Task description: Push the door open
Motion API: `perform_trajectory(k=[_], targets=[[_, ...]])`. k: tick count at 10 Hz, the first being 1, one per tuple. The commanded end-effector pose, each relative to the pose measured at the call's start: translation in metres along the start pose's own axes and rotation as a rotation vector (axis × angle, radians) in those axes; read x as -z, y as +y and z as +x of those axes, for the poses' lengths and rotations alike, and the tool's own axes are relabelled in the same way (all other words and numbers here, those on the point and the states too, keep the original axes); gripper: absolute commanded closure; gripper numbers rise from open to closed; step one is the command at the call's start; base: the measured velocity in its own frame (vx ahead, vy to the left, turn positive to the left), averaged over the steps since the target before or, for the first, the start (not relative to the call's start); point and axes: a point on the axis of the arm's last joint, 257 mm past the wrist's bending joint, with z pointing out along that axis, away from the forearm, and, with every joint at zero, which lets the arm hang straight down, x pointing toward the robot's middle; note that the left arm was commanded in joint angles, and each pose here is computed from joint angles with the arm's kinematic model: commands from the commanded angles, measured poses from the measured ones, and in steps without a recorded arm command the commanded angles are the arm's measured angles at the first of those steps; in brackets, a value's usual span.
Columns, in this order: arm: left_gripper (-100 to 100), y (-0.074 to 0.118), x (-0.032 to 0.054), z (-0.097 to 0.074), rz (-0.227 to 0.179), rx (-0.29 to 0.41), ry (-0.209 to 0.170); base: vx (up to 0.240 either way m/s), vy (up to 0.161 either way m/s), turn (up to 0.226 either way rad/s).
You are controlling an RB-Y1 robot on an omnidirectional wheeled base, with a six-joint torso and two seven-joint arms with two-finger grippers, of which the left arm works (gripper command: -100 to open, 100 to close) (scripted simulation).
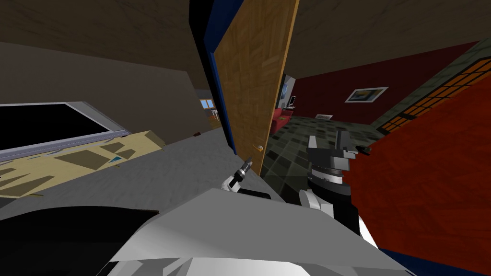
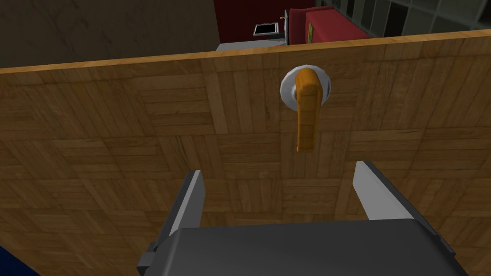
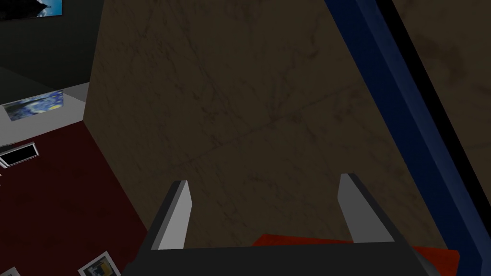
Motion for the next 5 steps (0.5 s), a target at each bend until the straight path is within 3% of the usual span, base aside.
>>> perform_trajectory(k=[1, 5], targets=[[-100, 0.006, 0.0002, 0.005, -0.013, 0.002, 0.013, 0.091, 0.074, -0.018], [-100, 0.028, 0.0033, 0.020, -0.064, 0.009, 0.062, 0.137, 0.079, -0.023]])
